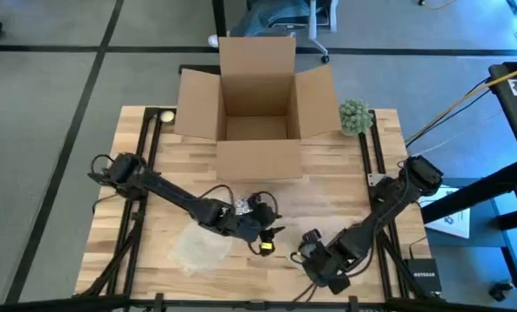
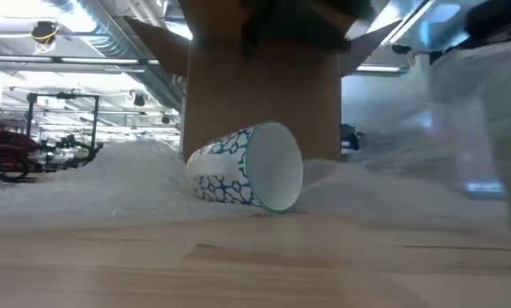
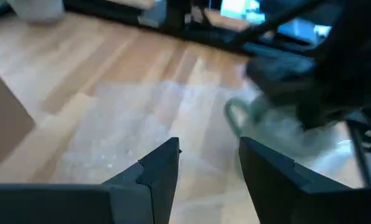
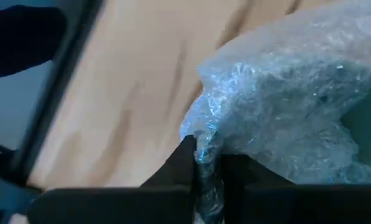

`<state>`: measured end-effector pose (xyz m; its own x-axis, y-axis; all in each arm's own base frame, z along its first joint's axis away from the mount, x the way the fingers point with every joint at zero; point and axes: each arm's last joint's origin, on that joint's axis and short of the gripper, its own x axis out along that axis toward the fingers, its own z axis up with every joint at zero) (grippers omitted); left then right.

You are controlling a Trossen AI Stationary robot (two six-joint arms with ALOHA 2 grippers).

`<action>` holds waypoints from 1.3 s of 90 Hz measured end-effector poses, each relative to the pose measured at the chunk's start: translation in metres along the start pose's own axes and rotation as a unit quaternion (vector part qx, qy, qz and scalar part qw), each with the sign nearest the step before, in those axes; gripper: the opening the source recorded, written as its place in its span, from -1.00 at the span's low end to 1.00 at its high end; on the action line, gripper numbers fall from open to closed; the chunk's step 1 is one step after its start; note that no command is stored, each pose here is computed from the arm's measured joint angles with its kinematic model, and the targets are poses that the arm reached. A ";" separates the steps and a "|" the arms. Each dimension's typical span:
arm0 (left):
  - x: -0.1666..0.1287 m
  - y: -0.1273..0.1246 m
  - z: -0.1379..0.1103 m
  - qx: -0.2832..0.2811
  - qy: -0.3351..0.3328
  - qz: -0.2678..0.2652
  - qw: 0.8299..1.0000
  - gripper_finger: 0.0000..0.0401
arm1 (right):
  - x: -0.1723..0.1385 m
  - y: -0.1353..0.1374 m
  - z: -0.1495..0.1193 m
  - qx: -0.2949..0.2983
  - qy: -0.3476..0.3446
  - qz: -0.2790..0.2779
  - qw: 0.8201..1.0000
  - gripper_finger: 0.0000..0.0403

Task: Wrap mug
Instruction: Wrap the green mug with the right transparent bubble wrap

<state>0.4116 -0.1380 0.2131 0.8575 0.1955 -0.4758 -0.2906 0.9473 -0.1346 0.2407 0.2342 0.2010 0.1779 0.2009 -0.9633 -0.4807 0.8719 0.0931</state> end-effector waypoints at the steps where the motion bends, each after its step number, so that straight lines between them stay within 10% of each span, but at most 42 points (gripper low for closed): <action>1: 0.002 0.001 -0.001 -0.001 0.001 0.001 1.000 -0.24 | 0.000 0.000 0.000 0.000 0.000 0.000 1.000 -0.94; 31: 0.073 0.045 -0.016 0.003 0.004 -0.005 1.000 -0.24 | 0.000 0.003 -0.001 0.008 0.000 0.004 1.000 -0.93; 117: 0.092 0.068 -0.050 0.115 0.125 0.015 0.985 -0.49 | 0.000 0.003 -0.001 0.018 0.000 -0.002 1.000 -0.93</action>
<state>0.4495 -0.0685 0.1163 0.7102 0.1829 -0.6798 -0.1854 0.9802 0.0701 0.2388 0.2363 0.2015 0.1799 0.1984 -0.9635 -0.4488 0.8881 0.0991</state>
